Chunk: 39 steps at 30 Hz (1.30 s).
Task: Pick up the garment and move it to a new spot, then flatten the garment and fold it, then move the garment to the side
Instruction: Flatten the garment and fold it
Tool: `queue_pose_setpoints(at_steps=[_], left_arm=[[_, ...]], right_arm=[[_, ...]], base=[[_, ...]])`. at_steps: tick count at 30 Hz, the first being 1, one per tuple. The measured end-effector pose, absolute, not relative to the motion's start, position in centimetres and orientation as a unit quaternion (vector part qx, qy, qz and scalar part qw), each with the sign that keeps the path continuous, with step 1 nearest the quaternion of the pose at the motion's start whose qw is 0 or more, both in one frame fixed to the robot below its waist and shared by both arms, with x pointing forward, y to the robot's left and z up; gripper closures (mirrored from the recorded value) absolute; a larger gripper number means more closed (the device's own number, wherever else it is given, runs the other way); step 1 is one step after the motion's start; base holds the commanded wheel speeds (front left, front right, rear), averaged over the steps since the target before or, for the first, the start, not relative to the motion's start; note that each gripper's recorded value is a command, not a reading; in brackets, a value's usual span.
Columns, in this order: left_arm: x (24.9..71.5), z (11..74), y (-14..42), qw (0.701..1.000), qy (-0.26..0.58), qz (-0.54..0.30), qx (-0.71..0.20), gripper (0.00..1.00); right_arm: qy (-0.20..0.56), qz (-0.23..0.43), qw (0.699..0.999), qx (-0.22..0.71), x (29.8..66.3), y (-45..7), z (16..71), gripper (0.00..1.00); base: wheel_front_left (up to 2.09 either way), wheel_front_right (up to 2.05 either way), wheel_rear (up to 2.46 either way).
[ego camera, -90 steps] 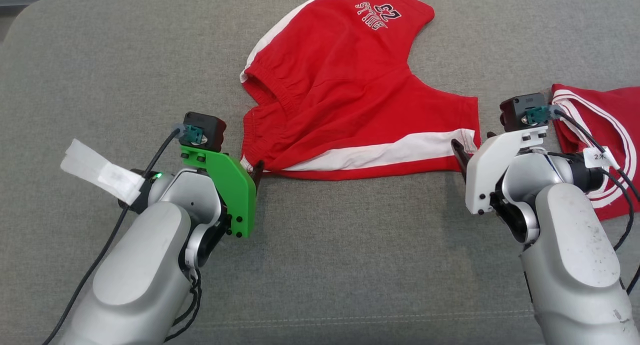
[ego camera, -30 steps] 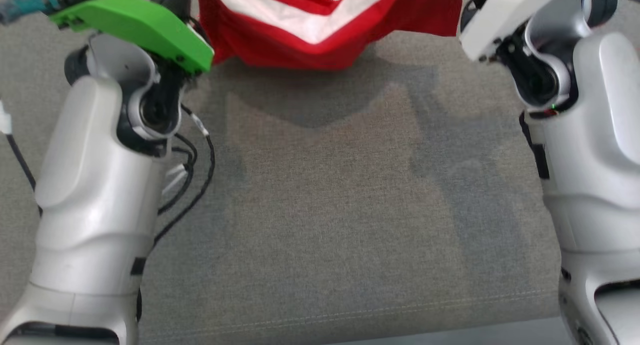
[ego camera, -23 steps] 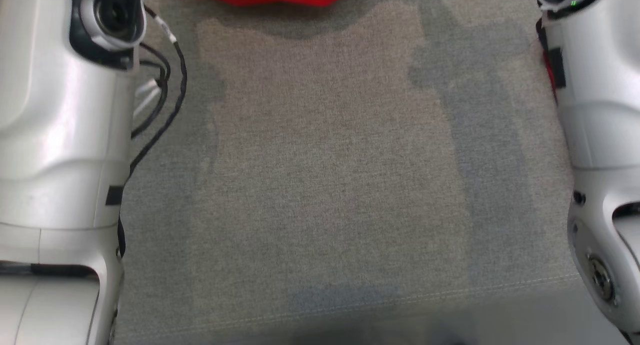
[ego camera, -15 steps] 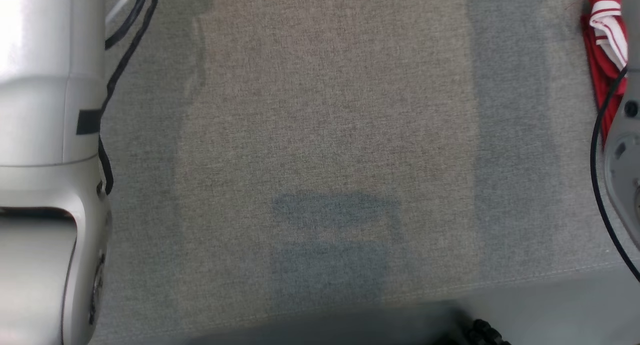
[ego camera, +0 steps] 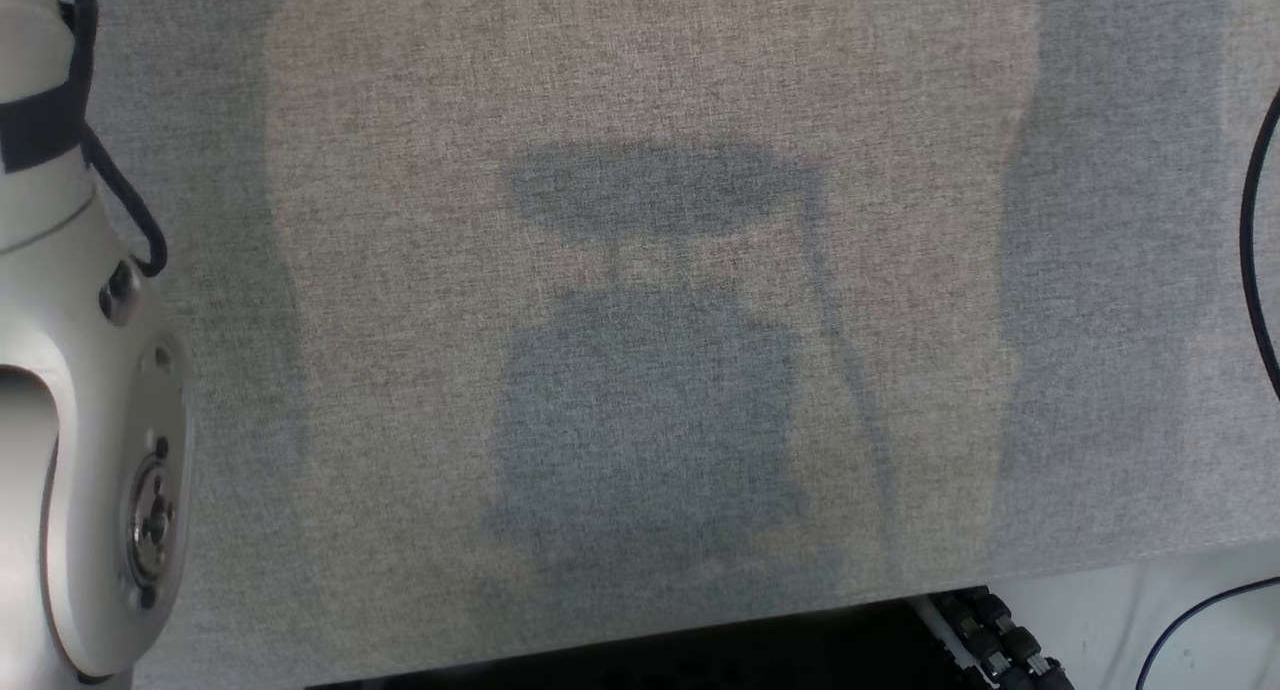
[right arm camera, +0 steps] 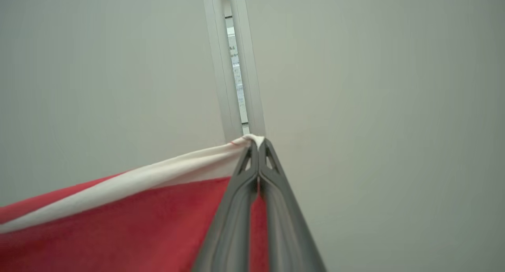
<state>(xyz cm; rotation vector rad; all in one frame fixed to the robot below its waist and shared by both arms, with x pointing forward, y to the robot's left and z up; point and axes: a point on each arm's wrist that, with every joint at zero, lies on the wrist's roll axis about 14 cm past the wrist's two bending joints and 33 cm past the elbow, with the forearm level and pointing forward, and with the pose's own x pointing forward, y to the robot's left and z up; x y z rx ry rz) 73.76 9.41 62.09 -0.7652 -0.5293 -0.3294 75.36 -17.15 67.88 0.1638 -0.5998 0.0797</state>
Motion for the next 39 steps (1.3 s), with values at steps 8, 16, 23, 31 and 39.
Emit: queue_pose_setpoints(at_steps=[8,16,23,31,39], left_arm=[[71.7,58.9,8.5,0.884,-0.232,-0.164,-0.370,1.00],[67.6,54.5,6.1,0.904,-0.143,-0.184,-0.359,1.00],[62.8,50.5,7.5,0.927,-0.046,-0.165,-0.333,1.00],[57.1,49.0,7.4,0.950,0.045,-0.166,-0.262,1.00],[50.4,47.4,8.3,0.962,0.125,-0.165,-0.176,1.00]], right_arm=[[-0.318,0.068,0.944,0.054,72.8,-15.9,67.1,1.00],[-0.197,0.107,0.974,0.044,70.4,-15.4,61.2,1.00],[-0.086,0.141,0.986,0.034,64.5,-15.4,58.2,1.00],[0.061,0.167,0.984,-0.017,58.0,-15.0,54.4,1.00],[0.199,0.192,0.959,-0.054,50.6,-14.7,52.0,1.00]], base=[[0.00,0.00,0.00],[0.00,0.00,0.00],[0.00,0.00,0.00],[0.00,0.00,0.00],[0.00,0.00,0.00]])
